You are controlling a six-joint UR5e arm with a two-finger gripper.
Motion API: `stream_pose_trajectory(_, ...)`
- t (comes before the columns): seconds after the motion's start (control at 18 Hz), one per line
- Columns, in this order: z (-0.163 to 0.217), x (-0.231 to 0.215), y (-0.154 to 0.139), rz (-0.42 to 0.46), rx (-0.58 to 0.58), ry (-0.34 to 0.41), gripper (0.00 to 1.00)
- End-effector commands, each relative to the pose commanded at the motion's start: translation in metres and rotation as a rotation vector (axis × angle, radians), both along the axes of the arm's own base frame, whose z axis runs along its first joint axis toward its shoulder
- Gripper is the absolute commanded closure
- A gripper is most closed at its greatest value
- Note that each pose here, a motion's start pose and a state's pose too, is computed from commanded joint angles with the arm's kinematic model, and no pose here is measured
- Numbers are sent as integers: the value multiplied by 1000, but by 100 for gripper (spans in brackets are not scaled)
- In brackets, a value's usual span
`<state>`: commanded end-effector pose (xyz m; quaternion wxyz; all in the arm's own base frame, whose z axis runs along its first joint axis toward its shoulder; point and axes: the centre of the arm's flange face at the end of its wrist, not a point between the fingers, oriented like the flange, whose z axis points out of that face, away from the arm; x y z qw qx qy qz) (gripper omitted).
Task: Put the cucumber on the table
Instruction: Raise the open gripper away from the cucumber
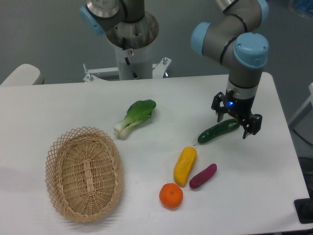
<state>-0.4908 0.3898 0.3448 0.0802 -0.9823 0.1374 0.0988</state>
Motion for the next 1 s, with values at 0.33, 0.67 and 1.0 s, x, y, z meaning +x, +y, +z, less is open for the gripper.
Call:
stream_pose_trajectory(0.33,42,13,9,-8,11,75,0)
stream_pose_trajectory(0.67,80,8,2,-59,-66,8,0)
stream_pose_trajectory(1.0,83,7,-6,-167,-98,19,0)
